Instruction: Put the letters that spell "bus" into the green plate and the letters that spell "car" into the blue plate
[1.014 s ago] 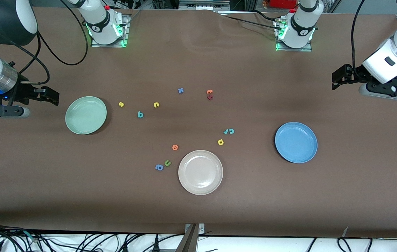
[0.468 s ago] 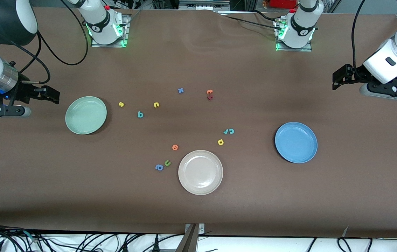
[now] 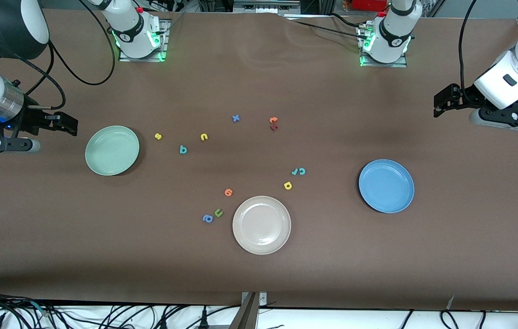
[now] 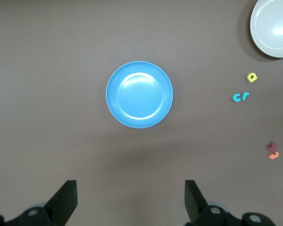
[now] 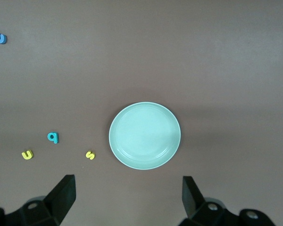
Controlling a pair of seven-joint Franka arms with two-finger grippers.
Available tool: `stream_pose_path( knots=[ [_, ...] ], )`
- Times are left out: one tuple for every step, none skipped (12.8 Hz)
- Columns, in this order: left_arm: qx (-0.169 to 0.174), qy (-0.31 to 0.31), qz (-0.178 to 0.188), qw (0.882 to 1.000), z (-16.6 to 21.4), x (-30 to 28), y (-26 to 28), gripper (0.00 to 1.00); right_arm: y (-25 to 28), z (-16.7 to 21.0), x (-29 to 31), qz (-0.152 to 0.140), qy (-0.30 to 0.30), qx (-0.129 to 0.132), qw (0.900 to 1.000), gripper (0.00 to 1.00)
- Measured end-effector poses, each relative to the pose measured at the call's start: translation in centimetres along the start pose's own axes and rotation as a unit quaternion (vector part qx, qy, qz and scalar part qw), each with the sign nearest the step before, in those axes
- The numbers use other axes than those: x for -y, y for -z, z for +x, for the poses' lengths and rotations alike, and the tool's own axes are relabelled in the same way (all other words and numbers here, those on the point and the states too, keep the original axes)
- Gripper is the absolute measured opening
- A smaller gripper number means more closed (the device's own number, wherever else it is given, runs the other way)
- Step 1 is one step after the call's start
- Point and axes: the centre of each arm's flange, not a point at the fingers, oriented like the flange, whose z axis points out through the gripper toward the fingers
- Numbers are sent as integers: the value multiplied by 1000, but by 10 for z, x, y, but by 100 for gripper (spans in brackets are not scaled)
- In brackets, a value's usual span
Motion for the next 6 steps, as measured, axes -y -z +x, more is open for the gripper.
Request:
stream_pose_path(
  knots=[
    [0, 0, 0, 1000, 0, 0, 0, 100, 0, 0, 0, 0, 0, 0, 1000, 100],
    [0, 0, 0, 1000, 0, 0, 0, 100, 0, 0, 0, 0, 0, 0, 1000, 100],
    [0, 0, 0, 1000, 0, 0, 0, 100, 0, 0, 0, 0, 0, 0, 1000, 100],
    [1, 0, 0, 1000, 0, 0, -1, 100, 0, 0, 0, 0, 0, 0, 1000, 100],
    [1, 0, 0, 1000, 1, 0, -1, 100, 0, 0, 0, 0, 0, 0, 1000, 100],
    [2, 0, 0, 1000, 1, 0, -2, 100, 0, 0, 0, 0, 0, 0, 1000, 100]
  ],
)
